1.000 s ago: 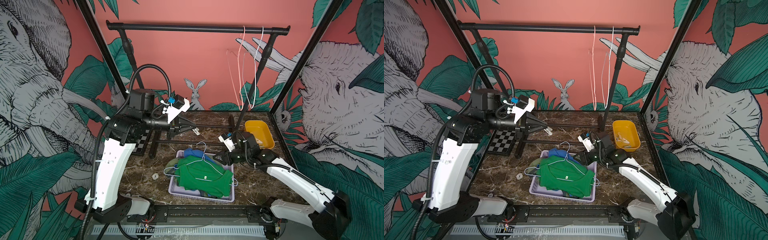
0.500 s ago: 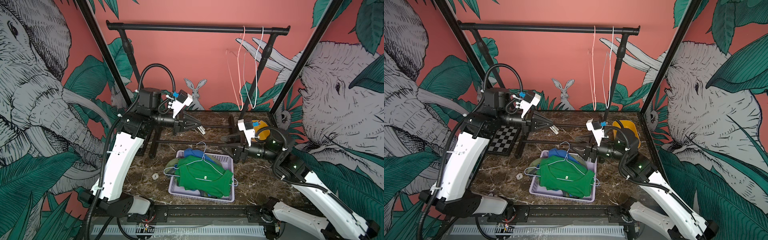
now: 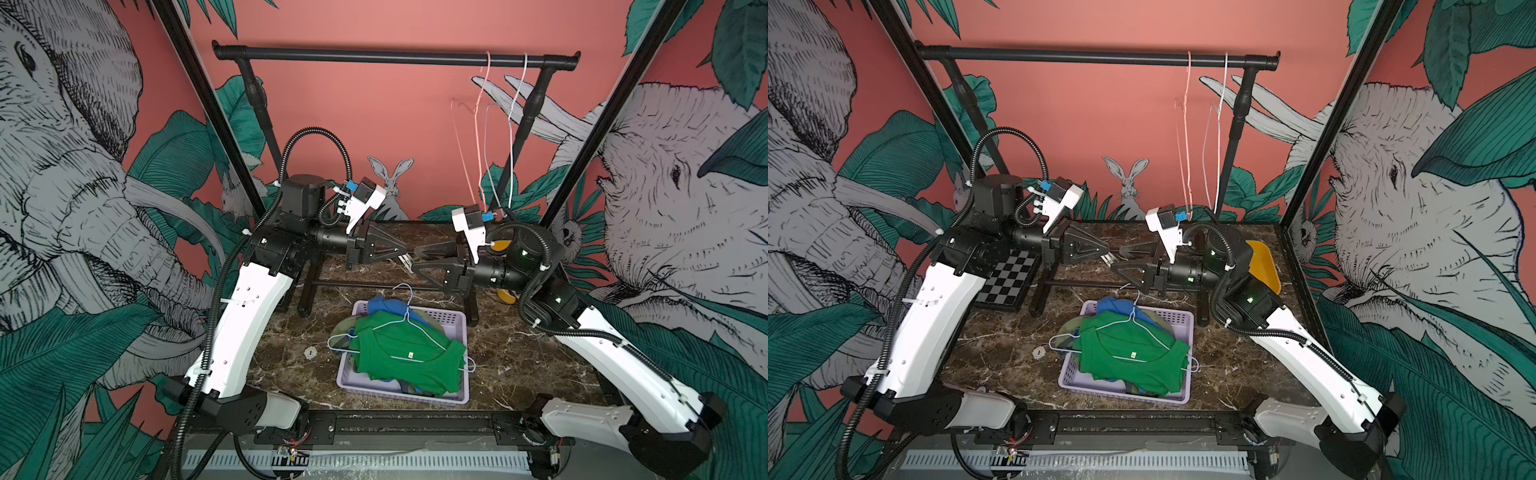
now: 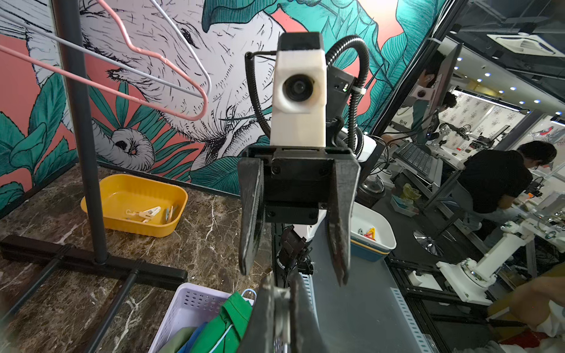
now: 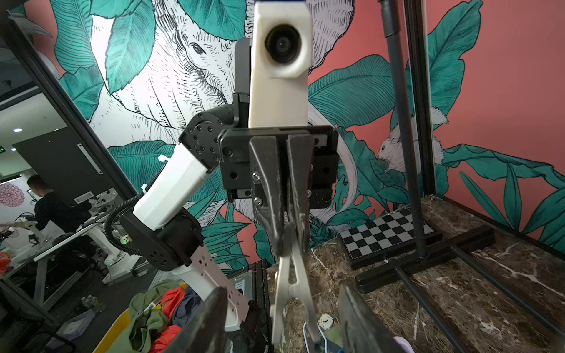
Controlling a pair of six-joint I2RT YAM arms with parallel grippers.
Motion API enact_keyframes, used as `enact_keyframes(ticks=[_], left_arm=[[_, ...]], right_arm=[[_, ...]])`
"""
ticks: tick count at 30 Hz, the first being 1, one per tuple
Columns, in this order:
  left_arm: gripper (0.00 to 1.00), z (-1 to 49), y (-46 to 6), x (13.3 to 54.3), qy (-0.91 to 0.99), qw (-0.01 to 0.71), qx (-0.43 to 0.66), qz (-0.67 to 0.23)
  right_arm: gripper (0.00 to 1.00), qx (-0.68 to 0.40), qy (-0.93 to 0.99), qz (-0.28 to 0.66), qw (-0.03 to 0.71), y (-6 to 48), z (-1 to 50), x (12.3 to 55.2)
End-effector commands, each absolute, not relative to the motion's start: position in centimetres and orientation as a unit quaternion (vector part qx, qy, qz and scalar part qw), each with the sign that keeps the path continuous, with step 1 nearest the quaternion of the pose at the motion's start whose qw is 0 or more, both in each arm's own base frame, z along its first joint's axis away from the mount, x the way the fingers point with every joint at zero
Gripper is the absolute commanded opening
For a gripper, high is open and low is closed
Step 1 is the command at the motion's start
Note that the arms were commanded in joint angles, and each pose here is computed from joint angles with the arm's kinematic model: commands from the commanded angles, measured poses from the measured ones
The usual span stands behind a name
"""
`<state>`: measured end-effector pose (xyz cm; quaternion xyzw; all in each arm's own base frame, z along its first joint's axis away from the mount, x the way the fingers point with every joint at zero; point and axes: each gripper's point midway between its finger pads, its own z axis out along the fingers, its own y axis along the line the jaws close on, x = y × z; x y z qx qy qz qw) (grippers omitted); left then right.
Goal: Remove the clothespins securing tank tops to the hanger
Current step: Place the clothespin in the storage box.
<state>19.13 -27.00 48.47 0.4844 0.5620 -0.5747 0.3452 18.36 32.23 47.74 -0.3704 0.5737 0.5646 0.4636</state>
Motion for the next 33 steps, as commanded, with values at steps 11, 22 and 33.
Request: enact_keyframes(ticks=[11,22,33], left_arm=[[0.0,49.6,-26.7,17.7,0.537,0.341,0.494,-0.593],[0.02,50.4,-26.3,16.6,0.522,0.343,0.504,-0.596],[0.02,50.6,-26.4,16.7,0.521,0.348,0.506,-0.593]], right_arm=[[0.52,-0.389,0.538,0.577,0.476,33.2,49.8,17.6],[0.37,-0.391,0.547,0.579,0.461,34.0,49.1,18.0],[0.35,-0.388,0.555,0.575,0.459,34.0,48.5,18.0]])
